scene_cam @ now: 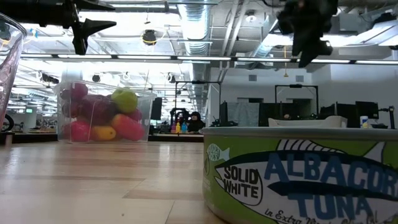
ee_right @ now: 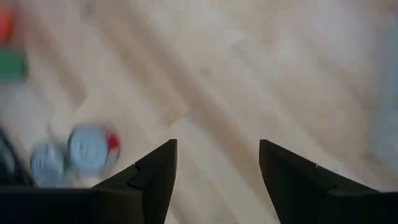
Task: Pick & Place Food Item
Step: Stack the red tuna can on the blue tuna can
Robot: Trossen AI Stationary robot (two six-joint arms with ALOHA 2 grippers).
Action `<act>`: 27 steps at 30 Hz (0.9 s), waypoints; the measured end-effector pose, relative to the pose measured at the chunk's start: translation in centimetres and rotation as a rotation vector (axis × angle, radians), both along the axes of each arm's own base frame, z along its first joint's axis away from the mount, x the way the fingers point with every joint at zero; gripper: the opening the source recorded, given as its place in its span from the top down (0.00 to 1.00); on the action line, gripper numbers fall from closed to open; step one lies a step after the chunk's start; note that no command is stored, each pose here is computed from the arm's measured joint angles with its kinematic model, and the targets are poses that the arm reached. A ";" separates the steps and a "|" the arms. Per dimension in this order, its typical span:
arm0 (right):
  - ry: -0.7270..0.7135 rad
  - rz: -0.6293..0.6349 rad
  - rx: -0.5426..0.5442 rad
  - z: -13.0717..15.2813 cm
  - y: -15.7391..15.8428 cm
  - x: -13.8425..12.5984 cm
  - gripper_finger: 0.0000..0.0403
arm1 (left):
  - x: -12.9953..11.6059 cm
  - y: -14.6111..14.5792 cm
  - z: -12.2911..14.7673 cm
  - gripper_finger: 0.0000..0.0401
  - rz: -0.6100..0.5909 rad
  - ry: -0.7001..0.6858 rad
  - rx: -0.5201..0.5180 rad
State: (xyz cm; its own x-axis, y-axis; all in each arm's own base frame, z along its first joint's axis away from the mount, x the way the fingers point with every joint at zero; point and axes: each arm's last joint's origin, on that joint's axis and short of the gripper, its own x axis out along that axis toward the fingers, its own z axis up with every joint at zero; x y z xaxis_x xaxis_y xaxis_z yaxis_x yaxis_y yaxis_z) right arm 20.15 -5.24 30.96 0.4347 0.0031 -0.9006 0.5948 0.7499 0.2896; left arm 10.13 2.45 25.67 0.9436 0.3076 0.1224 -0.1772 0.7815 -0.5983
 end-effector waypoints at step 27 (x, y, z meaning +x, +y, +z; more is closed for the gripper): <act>0.067 0.524 0.016 -14.6 13.5 13.5 0.22 | 0.9 0.2 -0.6 0.65 -0.008 0.047 -0.060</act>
